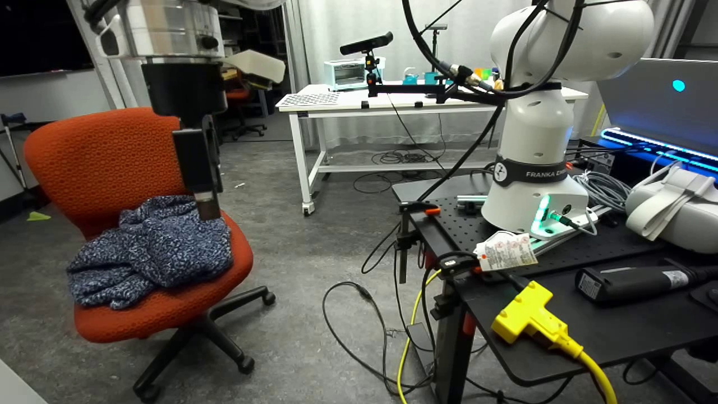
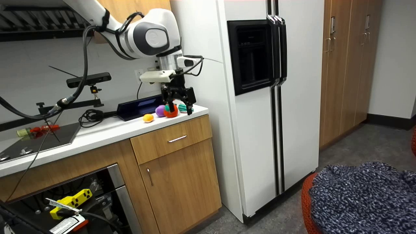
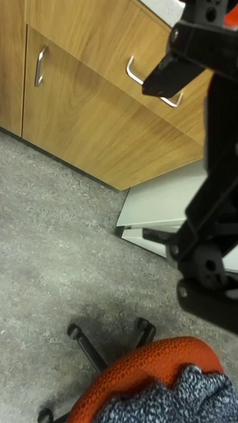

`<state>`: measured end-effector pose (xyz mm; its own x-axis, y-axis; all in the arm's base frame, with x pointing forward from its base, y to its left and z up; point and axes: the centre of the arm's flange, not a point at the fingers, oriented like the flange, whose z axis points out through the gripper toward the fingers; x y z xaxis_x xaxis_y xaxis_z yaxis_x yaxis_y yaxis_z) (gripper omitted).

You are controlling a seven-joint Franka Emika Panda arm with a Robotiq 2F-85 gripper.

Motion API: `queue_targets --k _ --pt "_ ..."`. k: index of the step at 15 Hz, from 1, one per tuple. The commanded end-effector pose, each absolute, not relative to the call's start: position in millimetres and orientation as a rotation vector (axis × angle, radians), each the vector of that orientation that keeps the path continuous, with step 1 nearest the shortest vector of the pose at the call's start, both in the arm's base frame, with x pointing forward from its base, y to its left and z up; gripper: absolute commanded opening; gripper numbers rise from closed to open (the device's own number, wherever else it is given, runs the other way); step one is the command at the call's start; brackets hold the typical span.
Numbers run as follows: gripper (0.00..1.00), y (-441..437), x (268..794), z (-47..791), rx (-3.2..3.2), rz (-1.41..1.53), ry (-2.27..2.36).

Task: Open the first drawer under the fruit plushies

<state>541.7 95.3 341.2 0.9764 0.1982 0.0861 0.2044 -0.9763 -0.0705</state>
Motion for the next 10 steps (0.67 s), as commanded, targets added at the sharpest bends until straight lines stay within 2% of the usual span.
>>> queue_targets --k 1,7,8,10 --pt "1.00 132 573 305 -2.938 -0.104 -0.401" --pt "1.00 198 603 257 -2.808 -0.036 -0.521" --pt "1.00 183 576 267 -2.855 -0.029 -0.482" --pt "1.00 188 578 258 -2.849 -0.012 -0.485"
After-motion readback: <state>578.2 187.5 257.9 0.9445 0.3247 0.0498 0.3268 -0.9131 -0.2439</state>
